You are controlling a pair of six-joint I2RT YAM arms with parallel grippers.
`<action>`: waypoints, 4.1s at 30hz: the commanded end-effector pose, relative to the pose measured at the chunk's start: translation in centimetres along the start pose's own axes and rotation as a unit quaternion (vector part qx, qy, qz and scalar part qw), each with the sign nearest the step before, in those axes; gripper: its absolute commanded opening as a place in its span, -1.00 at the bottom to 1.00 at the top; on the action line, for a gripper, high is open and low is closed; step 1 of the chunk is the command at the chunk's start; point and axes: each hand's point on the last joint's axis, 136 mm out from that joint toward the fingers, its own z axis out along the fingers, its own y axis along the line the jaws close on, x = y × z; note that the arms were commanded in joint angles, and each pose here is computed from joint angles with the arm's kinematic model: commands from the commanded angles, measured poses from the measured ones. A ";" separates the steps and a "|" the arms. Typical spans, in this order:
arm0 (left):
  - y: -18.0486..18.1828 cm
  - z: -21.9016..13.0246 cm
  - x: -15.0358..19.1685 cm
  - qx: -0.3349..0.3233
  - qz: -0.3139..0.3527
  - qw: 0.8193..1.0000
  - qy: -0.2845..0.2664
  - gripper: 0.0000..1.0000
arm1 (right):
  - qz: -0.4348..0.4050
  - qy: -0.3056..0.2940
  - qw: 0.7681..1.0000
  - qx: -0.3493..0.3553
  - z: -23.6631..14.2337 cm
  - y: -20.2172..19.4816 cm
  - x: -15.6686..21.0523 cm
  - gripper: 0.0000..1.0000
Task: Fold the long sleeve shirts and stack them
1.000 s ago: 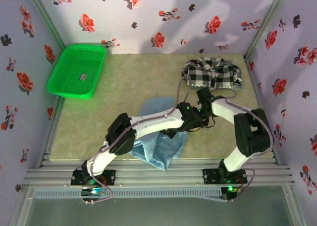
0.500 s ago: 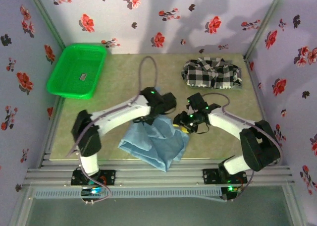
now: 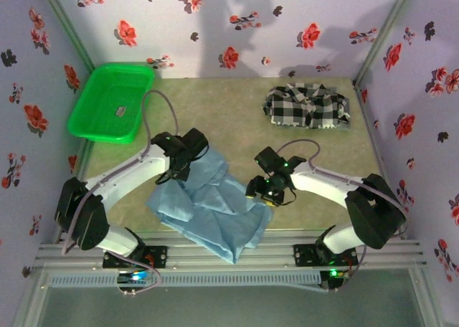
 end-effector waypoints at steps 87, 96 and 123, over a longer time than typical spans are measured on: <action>-13.0 3.5 9.5 0.247 -0.322 0.896 0.183 0.04 | -0.147 -0.154 0.976 0.039 -1.0 8.5 -27.1 0.02; -7.1 -6.0 6.6 0.285 -0.288 0.907 0.111 0.87 | -0.174 -0.180 0.968 0.015 -8.4 8.9 -23.8 0.55; 2.0 8.3 -1.5 0.235 -0.185 0.952 0.061 0.69 | -0.073 -0.019 0.994 -0.084 2.9 10.3 1.9 0.57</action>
